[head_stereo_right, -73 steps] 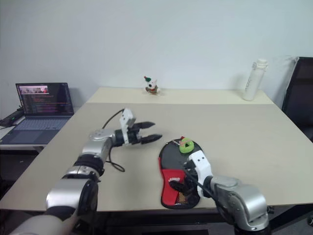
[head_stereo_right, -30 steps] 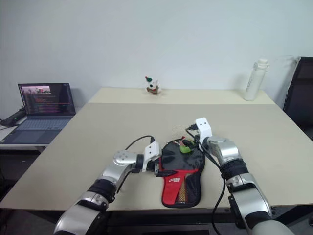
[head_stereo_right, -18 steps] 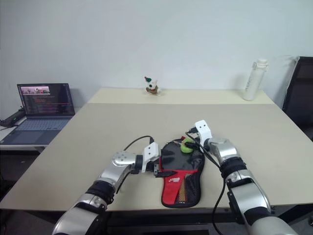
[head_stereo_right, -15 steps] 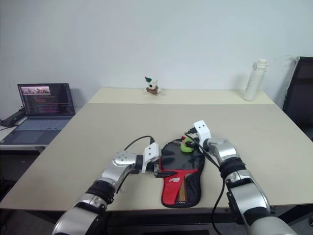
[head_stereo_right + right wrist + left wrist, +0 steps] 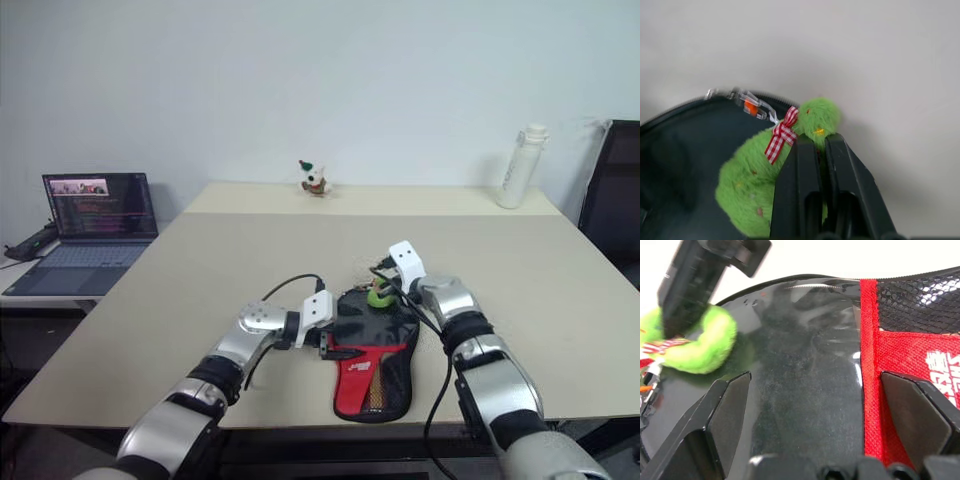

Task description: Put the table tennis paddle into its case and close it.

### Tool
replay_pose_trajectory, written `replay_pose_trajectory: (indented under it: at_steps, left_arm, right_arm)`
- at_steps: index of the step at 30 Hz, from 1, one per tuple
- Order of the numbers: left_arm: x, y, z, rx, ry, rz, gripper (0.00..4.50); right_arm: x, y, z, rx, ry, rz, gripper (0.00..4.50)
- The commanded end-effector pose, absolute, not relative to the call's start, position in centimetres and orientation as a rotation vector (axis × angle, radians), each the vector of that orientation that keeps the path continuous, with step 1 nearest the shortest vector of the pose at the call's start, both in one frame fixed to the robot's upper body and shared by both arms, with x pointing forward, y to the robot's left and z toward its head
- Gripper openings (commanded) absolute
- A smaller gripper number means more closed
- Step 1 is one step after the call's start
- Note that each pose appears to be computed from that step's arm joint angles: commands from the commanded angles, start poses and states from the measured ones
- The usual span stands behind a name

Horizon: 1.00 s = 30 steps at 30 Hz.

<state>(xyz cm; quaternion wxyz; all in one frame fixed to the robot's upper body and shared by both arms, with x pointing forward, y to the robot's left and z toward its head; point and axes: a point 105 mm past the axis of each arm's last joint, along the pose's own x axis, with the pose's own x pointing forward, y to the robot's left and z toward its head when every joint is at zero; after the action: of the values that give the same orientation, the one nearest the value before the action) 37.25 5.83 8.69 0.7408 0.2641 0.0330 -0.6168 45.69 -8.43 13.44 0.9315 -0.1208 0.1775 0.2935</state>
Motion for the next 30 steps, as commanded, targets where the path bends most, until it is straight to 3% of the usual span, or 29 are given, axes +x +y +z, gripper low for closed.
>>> replay_pose_trajectory:
  at_steps: [1, 23, 30]
  left_arm:
    - [35.9, 6.0, 5.0, 0.610, 0.219, -1.397, 4.50]
    - [34.3, 6.2, 3.4, 0.598, 0.273, -1.458, 4.50]
    - [34.0, 6.2, 3.1, 0.589, 0.284, -1.454, 4.50]
  right_arm:
    - [46.7, -7.9, 16.1, -0.263, 0.273, 0.578, 0.01]
    - [48.1, -9.7, 17.1, -0.313, 0.223, 0.383, 0.01]
    - [48.4, -8.8, 18.9, -0.305, 0.164, 0.389, 0.01]
